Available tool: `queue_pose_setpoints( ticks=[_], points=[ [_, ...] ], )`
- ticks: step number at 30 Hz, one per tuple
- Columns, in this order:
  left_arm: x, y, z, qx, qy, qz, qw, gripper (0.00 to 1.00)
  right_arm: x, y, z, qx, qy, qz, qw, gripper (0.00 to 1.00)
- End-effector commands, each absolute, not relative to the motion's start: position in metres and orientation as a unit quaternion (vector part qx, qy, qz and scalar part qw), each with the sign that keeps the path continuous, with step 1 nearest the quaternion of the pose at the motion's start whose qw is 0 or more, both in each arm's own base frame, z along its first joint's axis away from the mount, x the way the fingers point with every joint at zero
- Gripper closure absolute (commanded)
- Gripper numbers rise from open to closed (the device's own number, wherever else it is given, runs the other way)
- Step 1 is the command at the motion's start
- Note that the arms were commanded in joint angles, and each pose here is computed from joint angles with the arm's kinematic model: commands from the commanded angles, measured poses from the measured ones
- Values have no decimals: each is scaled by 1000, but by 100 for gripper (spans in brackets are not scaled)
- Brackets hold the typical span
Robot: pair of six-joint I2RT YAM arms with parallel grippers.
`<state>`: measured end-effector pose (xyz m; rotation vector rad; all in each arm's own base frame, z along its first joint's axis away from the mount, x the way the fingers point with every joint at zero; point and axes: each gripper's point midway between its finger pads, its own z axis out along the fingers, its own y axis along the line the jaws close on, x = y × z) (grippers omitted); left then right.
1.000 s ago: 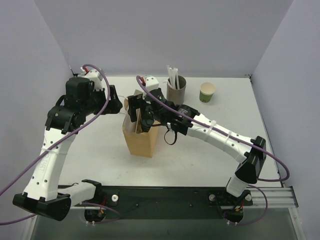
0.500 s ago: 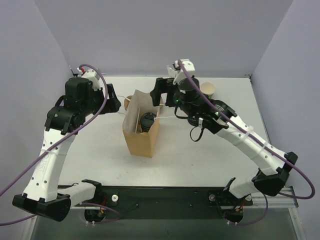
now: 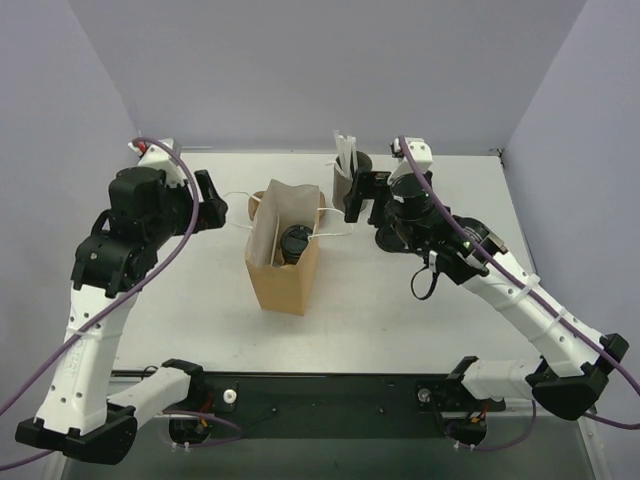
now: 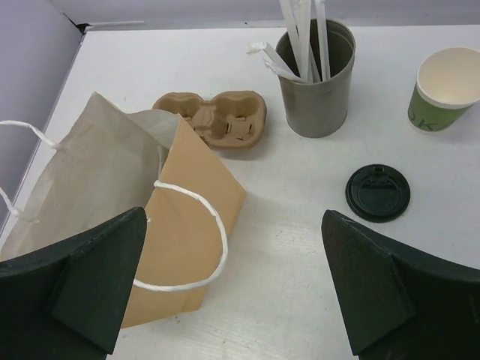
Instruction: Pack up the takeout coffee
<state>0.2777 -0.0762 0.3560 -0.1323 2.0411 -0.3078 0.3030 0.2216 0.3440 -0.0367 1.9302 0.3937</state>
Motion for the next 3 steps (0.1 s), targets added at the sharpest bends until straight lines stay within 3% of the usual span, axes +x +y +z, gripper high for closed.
queue_pose_setpoints(
  ticks=[1,3],
  points=[
    [285,-72,365,-62,832,-124,537,4,300,212,347,2,813,165,559,3],
    [285,-68,363,-70,834,-113,536,4,300,212,345,2,814,166,556,3]
  ],
)
